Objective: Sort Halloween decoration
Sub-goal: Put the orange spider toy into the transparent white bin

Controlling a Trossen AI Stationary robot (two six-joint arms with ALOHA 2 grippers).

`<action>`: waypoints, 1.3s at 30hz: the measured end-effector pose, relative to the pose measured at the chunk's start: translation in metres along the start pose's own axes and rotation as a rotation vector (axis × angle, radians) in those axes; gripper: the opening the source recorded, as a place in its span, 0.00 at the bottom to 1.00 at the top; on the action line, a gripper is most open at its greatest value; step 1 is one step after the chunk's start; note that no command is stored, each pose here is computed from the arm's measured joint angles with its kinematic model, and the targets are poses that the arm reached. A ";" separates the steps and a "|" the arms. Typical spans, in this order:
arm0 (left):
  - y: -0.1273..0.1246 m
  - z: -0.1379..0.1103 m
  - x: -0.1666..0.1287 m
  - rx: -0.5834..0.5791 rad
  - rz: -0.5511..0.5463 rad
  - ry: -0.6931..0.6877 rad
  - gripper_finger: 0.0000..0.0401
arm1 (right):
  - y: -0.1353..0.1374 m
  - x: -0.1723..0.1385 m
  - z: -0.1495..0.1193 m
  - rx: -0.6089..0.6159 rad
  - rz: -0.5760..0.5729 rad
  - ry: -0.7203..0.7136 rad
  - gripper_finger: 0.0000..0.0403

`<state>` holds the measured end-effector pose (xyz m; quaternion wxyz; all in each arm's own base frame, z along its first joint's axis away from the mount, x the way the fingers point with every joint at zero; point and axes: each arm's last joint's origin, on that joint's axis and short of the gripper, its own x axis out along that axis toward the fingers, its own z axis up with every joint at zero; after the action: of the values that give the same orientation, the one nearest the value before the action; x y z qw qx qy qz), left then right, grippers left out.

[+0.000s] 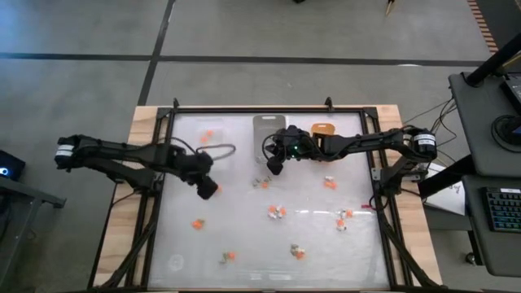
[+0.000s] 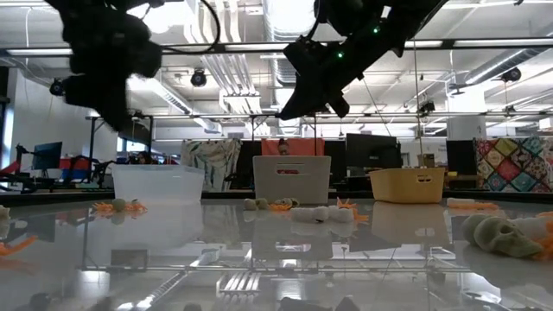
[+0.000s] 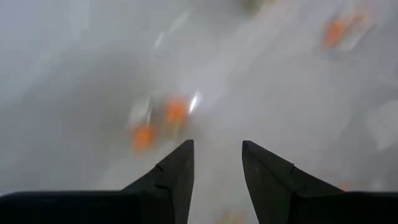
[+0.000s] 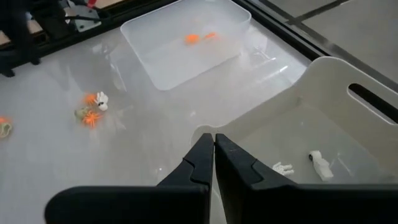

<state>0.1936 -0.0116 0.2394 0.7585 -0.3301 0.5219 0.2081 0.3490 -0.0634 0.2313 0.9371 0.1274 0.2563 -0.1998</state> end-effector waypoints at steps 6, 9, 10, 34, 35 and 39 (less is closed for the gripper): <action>-0.031 -0.025 0.009 0.067 0.103 0.177 0.29 | 0.002 0.000 -0.001 -0.010 0.004 0.003 0.02; -0.048 -0.037 0.012 0.101 0.114 0.194 0.29 | 0.002 0.000 -0.001 -0.017 0.003 0.007 0.02; -0.052 -0.040 0.013 0.090 0.121 0.195 0.29 | 0.002 0.000 -0.002 -0.017 0.002 0.009 0.02; -0.087 -0.094 0.062 -0.048 0.294 0.254 0.48 | 0.013 -0.002 -0.006 -0.062 0.030 0.020 0.02; -0.087 -0.095 0.063 -0.047 0.296 0.254 0.47 | 0.014 -0.002 -0.006 -0.064 0.032 0.021 0.02; -0.088 -0.099 0.067 -0.038 0.310 0.258 0.46 | 0.019 -0.003 -0.008 -0.072 0.046 0.023 0.02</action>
<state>0.2116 -0.1459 0.1789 0.6378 -0.2838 0.6555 0.2882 0.3518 -0.0425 0.2292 0.9424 0.1017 0.2710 -0.1675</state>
